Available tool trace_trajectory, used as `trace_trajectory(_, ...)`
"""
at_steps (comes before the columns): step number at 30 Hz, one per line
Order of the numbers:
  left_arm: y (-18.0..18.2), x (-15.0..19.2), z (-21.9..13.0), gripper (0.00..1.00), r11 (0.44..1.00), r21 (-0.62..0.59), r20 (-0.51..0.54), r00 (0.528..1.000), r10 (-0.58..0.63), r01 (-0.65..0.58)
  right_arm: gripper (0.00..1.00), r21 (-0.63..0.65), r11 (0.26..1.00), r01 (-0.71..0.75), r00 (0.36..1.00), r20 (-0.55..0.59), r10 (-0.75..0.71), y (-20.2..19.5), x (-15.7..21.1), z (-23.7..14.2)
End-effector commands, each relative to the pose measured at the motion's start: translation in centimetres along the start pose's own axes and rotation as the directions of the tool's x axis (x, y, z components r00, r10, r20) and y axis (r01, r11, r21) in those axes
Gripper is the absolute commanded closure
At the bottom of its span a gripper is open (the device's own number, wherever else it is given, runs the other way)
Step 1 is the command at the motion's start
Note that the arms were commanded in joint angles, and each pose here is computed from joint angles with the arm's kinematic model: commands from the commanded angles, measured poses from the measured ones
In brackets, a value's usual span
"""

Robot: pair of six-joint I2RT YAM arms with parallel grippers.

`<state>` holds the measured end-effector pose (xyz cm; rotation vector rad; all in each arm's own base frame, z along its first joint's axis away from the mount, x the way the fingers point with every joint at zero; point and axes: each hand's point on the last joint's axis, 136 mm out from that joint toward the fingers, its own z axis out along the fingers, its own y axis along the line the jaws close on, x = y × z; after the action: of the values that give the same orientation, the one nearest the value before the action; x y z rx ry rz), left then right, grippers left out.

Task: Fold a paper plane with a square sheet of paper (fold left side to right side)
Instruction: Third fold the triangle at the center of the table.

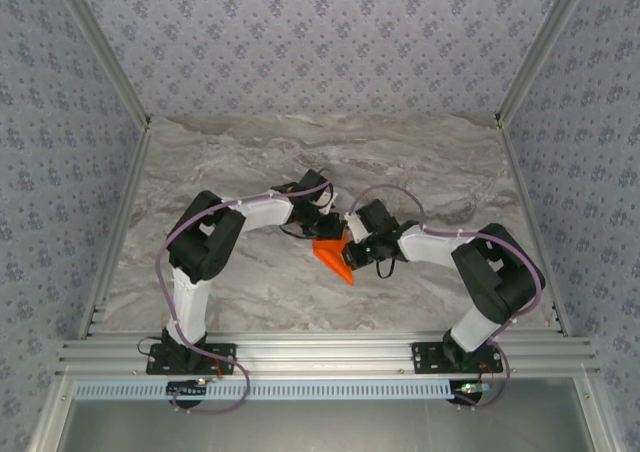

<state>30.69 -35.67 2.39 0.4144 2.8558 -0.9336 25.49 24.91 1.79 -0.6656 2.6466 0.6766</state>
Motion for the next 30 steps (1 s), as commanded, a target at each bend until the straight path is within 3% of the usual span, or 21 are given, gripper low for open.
trace_trajectory(1, 0.3, -0.7, -1.9, 0.86, 0.999, -0.042, -0.003, 1.0, 0.016, -0.016, 1.0, 0.079, 0.996, -0.03, 0.986, -0.159, 0.042, -1.5, 4.7, 1.1)
trace_trajectory(9, 0.5, -3.1, -6.4, 0.79, 0.999, -0.037, 0.059, 0.998, 0.028, -0.026, 1.0, 0.08, 0.997, -0.013, 0.984, -0.174, 0.027, -1.4, 5.0, 1.1)
trace_trajectory(14, 0.2, -1.5, -8.6, 0.89, 1.0, 0.014, 0.111, 0.994, 0.013, -0.014, 1.0, 0.076, 0.997, -0.007, 0.984, -0.175, 0.02, -1.2, 4.8, 1.2)
trace_trajectory(21, -2.1, 2.4, -7.5, 0.92, 0.986, 0.163, 0.092, 0.995, -0.039, 0.024, 1.0, 0.076, 0.997, 0.01, 0.982, -0.191, 0.005, -0.9, 4.9, 1.6)
trace_trajectory(30, -1.8, 4.1, -3.8, 0.93, 0.991, 0.121, 0.028, 0.998, -0.062, 0.058, 1.0, 0.08, 0.997, 0.015, 0.98, -0.201, 0.001, -0.8, 4.9, 1.7)
